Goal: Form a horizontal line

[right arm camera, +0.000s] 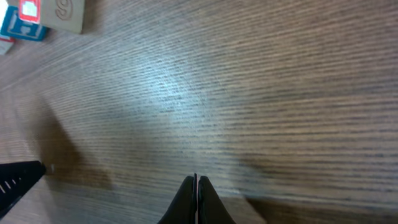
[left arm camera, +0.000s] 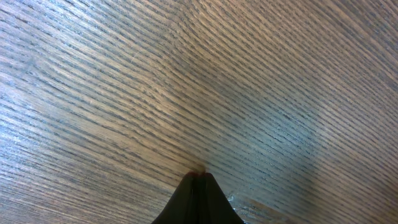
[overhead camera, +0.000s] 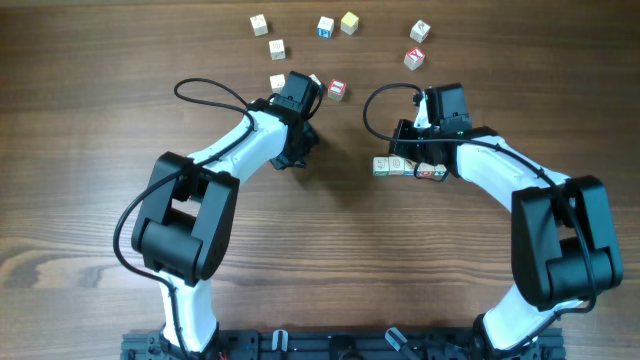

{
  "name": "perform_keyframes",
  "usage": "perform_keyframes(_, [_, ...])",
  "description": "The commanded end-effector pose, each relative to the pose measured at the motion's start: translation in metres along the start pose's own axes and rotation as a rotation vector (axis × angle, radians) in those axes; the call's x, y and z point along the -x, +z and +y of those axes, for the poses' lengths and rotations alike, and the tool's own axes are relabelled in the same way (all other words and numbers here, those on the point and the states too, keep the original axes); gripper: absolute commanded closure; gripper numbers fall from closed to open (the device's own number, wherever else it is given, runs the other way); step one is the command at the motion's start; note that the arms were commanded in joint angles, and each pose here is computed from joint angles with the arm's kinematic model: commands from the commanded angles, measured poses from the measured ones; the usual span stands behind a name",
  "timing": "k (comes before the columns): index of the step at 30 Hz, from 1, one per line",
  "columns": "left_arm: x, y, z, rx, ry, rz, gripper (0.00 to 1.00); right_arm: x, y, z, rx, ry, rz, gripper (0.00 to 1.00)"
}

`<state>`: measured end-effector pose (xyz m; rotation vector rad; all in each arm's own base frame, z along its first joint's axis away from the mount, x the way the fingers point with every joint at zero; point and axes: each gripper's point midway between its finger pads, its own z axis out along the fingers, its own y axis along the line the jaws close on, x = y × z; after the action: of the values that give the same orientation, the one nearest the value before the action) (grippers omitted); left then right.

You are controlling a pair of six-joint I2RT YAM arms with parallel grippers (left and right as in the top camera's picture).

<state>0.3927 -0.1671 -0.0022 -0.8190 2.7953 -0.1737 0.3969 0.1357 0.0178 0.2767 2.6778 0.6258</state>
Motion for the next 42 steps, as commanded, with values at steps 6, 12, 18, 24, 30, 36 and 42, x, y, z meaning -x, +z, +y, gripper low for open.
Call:
perform_keyframes(6, [-0.0132, 0.0225, 0.0285, 0.104, -0.001, 0.034, 0.94, -0.0063, 0.0045, -0.0005, 0.001, 0.015, 0.037, 0.96])
perform_keyframes(12, [-0.0132, 0.0225, 0.0285, 0.104, -0.001, 0.034, 0.94, -0.0081, 0.0044, -0.0015, -0.003, 0.017, 0.044, 0.96])
perform_keyframes(18, [-0.0132, 0.0225, 0.0285, 0.104, -0.001, 0.034, 0.95, -0.01, 0.0043, -0.0025, -0.007, 0.02, 0.052, 0.96])
perform_keyframes(24, [-0.0133, 0.0225, 0.0286, 0.104, -0.001, 0.034, 0.95, -0.0101, 0.0043, -0.0025, -0.008, 0.02, 0.052, 0.96])
perform_keyframes(30, [-0.0133, 0.0225, 0.0285, 0.104, -0.001, 0.034, 0.95, -0.0102, 0.0043, -0.0025, -0.008, 0.02, 0.053, 0.96])
perform_keyframes(36, [-0.0137, 0.0225, 0.0283, 0.102, -0.001, 0.036, 0.95, -0.0103, 0.0043, -0.0026, -0.008, 0.02, 0.053, 0.96])
perform_keyframes(42, [-0.0138, 0.0225, 0.0283, 0.102, -0.001, 0.037, 0.95, -0.012, 0.0042, -0.0035, -0.012, 0.022, 0.06, 0.96])
